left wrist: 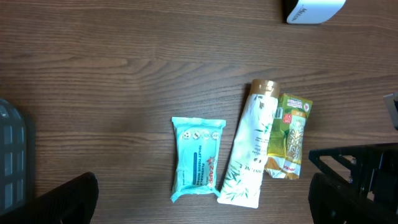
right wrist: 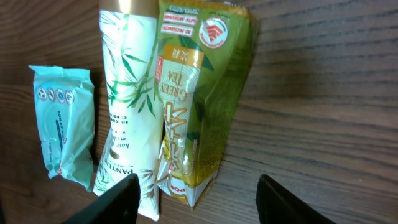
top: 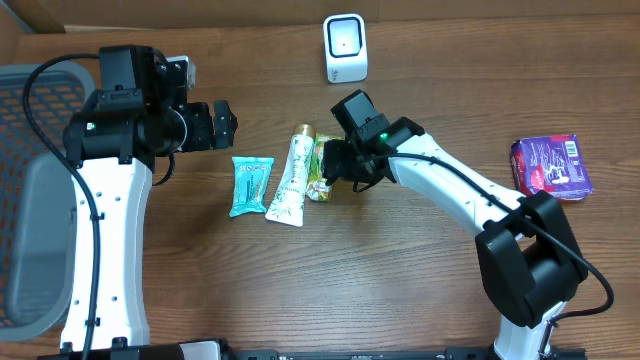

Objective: Scan the item barcode
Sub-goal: 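Reach the right gripper to the green tea packet and grasp it, then lift the green packet and hold it in front of the scanner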

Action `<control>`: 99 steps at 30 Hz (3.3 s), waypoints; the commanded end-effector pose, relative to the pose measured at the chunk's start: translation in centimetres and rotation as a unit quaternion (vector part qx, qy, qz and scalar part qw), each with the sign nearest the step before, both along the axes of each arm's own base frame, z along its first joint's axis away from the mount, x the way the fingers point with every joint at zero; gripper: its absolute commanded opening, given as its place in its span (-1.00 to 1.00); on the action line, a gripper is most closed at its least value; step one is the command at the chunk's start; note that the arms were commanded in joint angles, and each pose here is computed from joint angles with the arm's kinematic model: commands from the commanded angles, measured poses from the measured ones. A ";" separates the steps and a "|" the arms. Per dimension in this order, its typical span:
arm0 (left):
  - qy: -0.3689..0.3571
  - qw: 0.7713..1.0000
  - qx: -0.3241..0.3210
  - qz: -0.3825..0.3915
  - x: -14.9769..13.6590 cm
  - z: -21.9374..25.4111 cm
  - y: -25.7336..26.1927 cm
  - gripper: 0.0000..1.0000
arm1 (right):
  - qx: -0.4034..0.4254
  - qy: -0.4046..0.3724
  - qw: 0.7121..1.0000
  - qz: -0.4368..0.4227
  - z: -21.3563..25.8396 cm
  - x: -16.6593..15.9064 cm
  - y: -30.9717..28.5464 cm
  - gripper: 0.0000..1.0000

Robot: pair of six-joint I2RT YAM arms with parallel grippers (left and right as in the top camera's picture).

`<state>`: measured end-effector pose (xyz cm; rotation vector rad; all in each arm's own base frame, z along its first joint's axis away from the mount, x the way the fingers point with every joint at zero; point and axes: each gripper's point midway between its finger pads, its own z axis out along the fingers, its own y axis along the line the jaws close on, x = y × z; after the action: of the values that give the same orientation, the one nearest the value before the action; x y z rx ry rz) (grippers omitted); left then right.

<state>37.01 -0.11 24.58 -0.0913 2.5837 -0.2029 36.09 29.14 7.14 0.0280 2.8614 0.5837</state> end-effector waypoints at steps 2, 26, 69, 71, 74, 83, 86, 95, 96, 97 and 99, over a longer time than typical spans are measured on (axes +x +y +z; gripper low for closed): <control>-0.010 1.000 0.004 -0.015 0.3 0.6 -0.3 0.99 | 0.001 -0.013 1.000 0.004 -0.1 0.9 1.5 0.25; -0.010 1.000 0.004 -0.015 0.3 0.6 -0.3 0.99 | -0.034 0.049 0.998 -0.006 -7.4 -0.4 2.6 0.03; -0.010 1.000 0.004 -0.015 0.3 0.6 -0.3 0.99 | 0.511 -0.158 0.782 0.319 31.5 -5.7 -7.3 -0.92; -0.010 1.000 0.004 -0.015 0.3 0.6 -0.3 0.99 | 0.510 -0.159 0.785 0.313 31.6 -5.4 -7.6 -0.92; -0.010 1.000 0.004 -0.015 0.3 0.6 -0.3 0.99 | 0.508 -0.166 0.786 0.311 31.7 -5.0 -8.0 -0.93; -0.010 1.000 0.004 -0.015 0.3 0.6 -0.3 0.99 | 0.458 -0.172 0.836 0.248 29.8 -2.6 -7.6 -0.93; -0.010 1.000 0.004 -0.015 0.3 0.6 -0.3 0.99 | 0.379 -0.166 0.896 0.162 26.6 0.1 -7.5 -0.93; -0.010 1.000 0.004 -0.015 0.3 0.6 -0.3 0.99 | 0.083 -0.211 0.974 0.025 24.4 5.2 -8.9 -0.93; -0.010 1.000 0.004 -0.015 0.3 0.6 -0.3 0.99 | 0.053 -0.218 0.974 0.023 24.9 5.8 -9.1 -0.93; -0.010 1.000 0.004 -0.015 0.3 0.6 -0.3 0.99 | 0.018 -0.228 0.973 0.021 25.4 6.6 -9.2 -0.93; -0.010 1.000 0.004 -0.015 0.3 0.6 -0.3 0.99 | -0.034 -0.244 0.969 0.019 25.7 8.1 -9.4 -0.93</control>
<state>37.00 -0.12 24.59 -0.0908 2.5837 -0.2030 40.51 22.06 30.02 -0.1498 2.5369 0.7804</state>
